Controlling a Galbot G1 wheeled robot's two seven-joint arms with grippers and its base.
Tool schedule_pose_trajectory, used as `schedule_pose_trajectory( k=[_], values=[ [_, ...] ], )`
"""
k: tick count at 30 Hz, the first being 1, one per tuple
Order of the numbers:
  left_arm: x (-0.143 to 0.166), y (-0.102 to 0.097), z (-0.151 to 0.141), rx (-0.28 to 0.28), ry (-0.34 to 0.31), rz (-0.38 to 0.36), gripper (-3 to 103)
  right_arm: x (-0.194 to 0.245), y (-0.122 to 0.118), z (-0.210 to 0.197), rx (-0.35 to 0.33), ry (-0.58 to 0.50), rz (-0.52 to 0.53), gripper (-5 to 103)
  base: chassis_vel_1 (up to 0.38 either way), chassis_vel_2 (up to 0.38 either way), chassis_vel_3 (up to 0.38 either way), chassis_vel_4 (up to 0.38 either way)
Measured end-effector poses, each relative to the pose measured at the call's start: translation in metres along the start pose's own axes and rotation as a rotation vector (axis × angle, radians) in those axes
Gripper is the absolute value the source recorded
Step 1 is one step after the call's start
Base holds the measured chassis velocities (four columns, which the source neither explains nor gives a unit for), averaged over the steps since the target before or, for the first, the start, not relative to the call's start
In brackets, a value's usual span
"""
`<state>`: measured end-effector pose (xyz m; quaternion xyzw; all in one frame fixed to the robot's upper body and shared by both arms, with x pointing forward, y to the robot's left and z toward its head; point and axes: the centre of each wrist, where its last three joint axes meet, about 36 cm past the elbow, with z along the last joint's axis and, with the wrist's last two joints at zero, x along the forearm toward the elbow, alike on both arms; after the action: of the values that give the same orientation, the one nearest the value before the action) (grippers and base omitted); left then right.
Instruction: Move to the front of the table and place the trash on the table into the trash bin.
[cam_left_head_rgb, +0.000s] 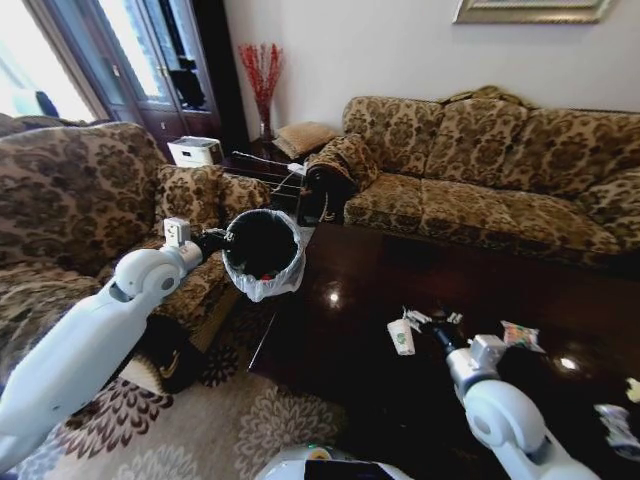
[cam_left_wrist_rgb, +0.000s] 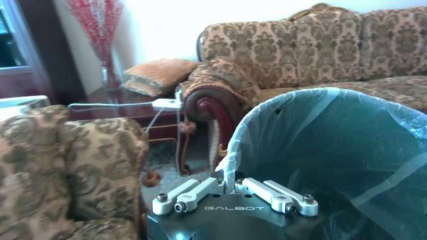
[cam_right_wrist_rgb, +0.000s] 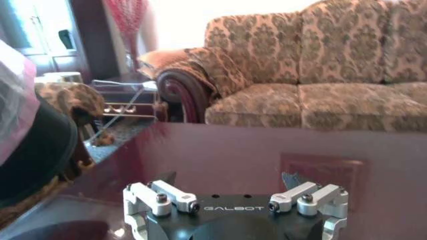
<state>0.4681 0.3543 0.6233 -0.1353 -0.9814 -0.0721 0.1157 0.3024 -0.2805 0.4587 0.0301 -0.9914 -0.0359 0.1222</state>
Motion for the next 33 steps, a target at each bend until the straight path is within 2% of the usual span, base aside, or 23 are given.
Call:
schedule_pose_trajectory(
  k=[3, 9, 18, 25, 33],
  values=[
    [0.0, 0.0, 0.0, 0.001, 0.0, 0.002, 1, -0.007, 0.006, 0.005, -0.012, 0.006, -0.009, 100, -0.086, -0.062, -0.07, -0.084],
    [-0.001, -0.003, 0.001, 0.006, -0.005, 0.006, 1, -0.031, 0.03, 0.025, -0.03, 0.069, -0.091, 100, -0.089, -0.083, -0.108, -0.104],
    [0.0, -0.007, 0.004, 0.018, -0.013, 0.011, 1, -0.054, 0.029, 0.034, -0.037, 0.102, -0.11, 100, -0.11, -0.117, -0.124, -0.118],
    [-0.003, -0.015, 0.004, 0.034, -0.03, 0.015, 1, -0.072, 0.043, 0.05, -0.07, 0.114, -0.238, 100, -0.065, -0.068, -0.049, -0.051],
    [-0.002, -0.017, 0.006, 0.035, -0.024, 0.002, 1, -0.091, 0.066, 0.058, -0.038, 0.134, -0.325, 100, 0.0, 0.0, 0.0, 0.0]
  ],
)
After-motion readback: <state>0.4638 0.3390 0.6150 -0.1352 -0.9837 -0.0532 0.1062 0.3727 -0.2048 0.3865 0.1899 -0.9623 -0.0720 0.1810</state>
